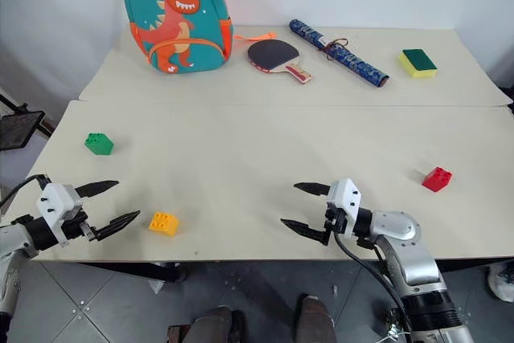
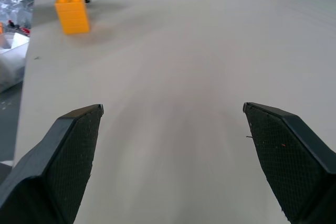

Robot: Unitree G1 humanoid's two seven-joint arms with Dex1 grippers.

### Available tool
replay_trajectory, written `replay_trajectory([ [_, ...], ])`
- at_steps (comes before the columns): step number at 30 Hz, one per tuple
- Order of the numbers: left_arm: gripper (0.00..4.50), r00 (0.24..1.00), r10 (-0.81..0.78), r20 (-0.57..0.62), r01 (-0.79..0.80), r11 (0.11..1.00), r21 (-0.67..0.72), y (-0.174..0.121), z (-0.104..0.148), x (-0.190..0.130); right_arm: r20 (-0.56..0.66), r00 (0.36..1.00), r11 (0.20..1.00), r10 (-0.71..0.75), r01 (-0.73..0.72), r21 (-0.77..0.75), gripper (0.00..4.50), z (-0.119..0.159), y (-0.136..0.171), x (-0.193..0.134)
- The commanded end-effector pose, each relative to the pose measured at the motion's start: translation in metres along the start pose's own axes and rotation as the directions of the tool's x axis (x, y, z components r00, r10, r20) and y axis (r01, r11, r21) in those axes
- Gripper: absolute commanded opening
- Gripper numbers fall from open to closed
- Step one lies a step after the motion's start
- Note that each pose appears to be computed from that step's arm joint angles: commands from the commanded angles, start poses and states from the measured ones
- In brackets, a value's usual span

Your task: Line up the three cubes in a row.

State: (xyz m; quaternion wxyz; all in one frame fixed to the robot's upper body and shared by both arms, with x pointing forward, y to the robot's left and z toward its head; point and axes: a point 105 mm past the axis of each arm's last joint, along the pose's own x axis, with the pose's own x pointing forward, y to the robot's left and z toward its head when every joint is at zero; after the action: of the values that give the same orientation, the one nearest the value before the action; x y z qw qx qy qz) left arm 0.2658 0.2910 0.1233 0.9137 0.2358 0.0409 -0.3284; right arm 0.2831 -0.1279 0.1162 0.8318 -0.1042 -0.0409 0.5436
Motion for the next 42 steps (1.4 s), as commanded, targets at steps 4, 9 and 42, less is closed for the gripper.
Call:
replay_trajectory([
  [4, 4.47, 0.984, 0.014, 0.175, -0.001, 0.997, -0.076, 0.003, 0.037, -0.003, 0.008, 0.997, 0.996, -0.083, 0.083, 0.022, 4.50, 0.006, -0.007, -0.015],
  [9, 4.47, 0.941, -0.112, 0.320, 0.132, 0.990, -0.040, -0.006, 0.090, 0.028, 0.024, 0.965, 0.965, -0.261, 0.261, 0.030, 4.50, 0.024, -0.022, -0.044],
  [42, 4.47, 0.745, -0.580, 0.330, 0.566, 0.811, 0.148, -0.078, 0.129, 0.134, -0.330, 0.097, 0.080, -0.939, 0.995, 0.066, 4.50, 0.015, -0.106, -0.218],
])
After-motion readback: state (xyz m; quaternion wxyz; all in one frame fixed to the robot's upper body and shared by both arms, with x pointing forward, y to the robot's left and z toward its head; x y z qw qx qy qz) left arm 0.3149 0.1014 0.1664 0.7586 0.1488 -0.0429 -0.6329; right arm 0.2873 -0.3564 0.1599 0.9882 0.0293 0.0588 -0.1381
